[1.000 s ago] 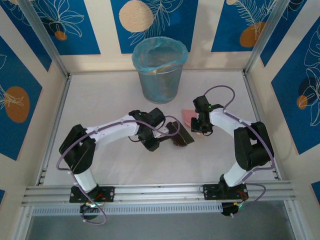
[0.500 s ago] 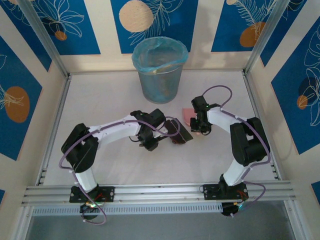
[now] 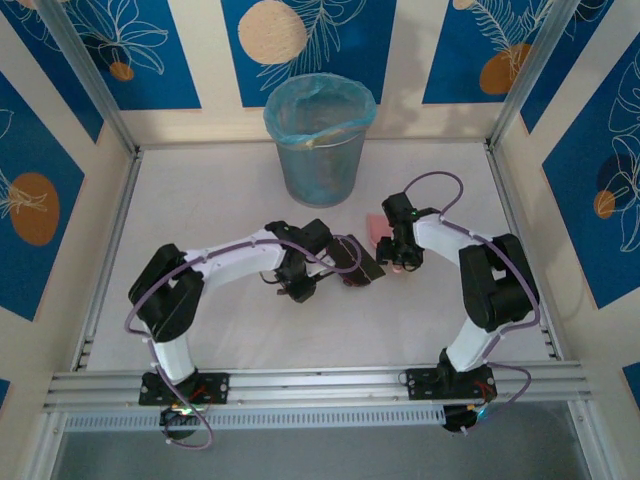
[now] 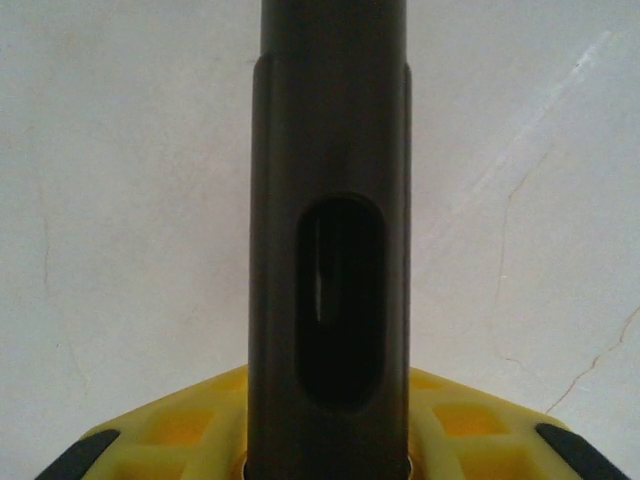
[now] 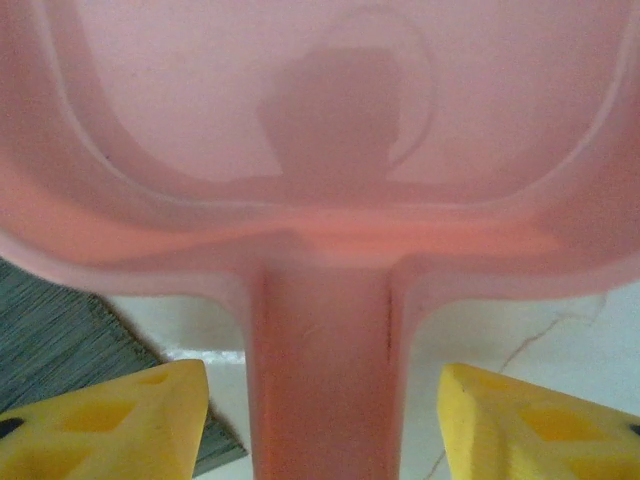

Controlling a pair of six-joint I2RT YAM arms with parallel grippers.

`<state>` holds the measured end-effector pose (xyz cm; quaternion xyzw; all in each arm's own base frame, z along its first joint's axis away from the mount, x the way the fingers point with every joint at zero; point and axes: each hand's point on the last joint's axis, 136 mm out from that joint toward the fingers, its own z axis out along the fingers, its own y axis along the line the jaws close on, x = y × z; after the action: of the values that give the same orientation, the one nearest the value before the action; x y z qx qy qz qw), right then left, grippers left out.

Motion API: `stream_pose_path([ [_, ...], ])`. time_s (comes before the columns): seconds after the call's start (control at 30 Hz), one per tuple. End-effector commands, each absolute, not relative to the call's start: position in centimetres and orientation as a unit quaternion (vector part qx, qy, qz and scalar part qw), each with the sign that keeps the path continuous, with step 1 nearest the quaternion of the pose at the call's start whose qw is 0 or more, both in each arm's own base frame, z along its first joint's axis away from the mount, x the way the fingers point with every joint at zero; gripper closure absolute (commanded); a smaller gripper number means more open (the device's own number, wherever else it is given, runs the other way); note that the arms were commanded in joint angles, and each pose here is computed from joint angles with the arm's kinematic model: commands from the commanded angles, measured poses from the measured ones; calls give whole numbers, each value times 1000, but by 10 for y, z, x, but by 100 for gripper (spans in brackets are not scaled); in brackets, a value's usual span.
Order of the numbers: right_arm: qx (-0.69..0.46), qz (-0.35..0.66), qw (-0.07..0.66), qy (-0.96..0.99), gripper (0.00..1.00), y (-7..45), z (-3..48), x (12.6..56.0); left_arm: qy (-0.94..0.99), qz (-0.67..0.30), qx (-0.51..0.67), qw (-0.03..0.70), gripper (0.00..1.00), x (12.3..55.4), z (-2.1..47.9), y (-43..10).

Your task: Sweep away the paper scraps from the table

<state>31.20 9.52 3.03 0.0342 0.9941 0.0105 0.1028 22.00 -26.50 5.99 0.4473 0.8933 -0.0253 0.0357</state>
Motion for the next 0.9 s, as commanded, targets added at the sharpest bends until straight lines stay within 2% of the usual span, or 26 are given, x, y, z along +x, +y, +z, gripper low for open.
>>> stream_pose_path([
  [0.0, 48, 27, 129, 990, 34, 96, 52, 309, 897, 18, 442, -4, 68, 215, 50, -245],
  [0.17, 72, 66, 163, 982, 31, 97, 81, 305, 897, 21, 441, -5, 64, 216, 48, -245],
  [0.57, 142, 70, 212, 964, 31, 64, 120, 281, 900, 12, 435, -7, 58, 219, 51, -255],
  [0.7, 191, 74, 246, 947, 31, 47, 138, 275, 903, -3, 428, 27, 47, 225, 76, -262],
  [0.87, 265, 52, 314, 910, 30, 9, 161, 268, 906, -52, 396, 138, 26, 245, 136, -282],
])
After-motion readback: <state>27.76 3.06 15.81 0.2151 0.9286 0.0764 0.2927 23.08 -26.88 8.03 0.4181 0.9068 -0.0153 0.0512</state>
